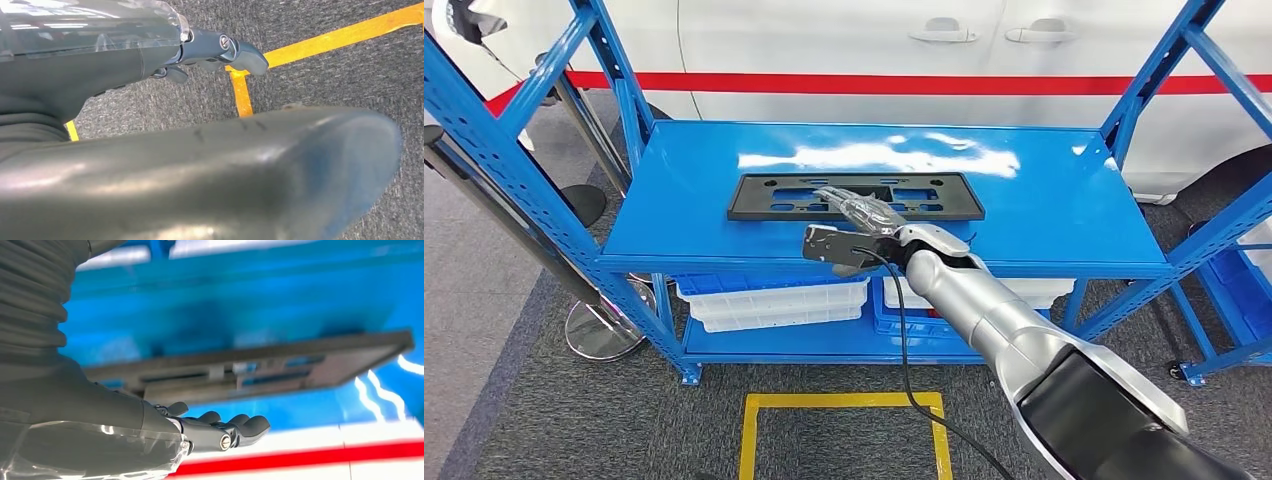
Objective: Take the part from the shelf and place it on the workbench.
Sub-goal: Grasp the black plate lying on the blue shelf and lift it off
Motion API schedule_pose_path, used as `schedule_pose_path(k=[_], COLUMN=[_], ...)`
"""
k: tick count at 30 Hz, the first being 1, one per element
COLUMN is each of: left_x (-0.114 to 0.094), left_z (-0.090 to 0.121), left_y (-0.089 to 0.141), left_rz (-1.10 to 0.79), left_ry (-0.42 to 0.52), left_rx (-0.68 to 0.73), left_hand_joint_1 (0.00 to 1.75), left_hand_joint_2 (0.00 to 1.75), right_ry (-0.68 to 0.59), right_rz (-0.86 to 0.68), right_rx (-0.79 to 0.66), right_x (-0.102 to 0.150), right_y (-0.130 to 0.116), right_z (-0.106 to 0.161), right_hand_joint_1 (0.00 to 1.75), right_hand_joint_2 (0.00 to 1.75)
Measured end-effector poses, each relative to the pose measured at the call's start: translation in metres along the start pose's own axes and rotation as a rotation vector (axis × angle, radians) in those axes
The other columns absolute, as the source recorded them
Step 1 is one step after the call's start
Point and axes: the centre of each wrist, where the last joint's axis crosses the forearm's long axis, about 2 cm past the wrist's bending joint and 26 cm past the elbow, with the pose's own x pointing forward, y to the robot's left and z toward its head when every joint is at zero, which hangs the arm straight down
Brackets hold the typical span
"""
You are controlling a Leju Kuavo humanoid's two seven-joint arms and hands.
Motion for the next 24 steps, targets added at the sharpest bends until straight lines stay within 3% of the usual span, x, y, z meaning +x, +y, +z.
schedule_pose_path(k=[4, 7, 9, 15, 24], left_x=[0.000, 0.000, 0.000, 0.000, -0.001], left_z=[0.000, 0.000, 0.000, 0.000, 0.001], left_y=[0.000, 0.000, 0.000, -0.001, -0.002], left_rz=[-0.003, -0.003, -0.003, -0.006, -0.004], left_ry=[0.003, 0.002, 0.002, 0.008, -0.002], left_rx=[-0.001, -0.001, -0.001, -0.008, -0.016], left_hand_joint_1=[0.00, 0.00, 0.00, 0.00, 0.00], left_hand_joint_2=[0.00, 0.00, 0.00, 0.00, 0.00], right_ry=[0.003, -0.014, -0.028, -0.129, -0.215], right_rz=[-0.139, -0.124, -0.043, 0.394, 0.610], right_rx=[0.100, 0.103, 0.070, -0.050, -0.035], right_x=[-0.003, -0.004, -0.004, 0.004, 0.005], right_y=[0.005, 0.006, 0.006, 0.012, 0.035], right_z=[0.002, 0.002, 0.002, 0.001, 0.008], right_hand_joint_1=[0.00, 0.00, 0.00, 0.00, 0.00], right_hand_joint_2=[1.75, 1.75, 1.75, 1.75, 1.75])
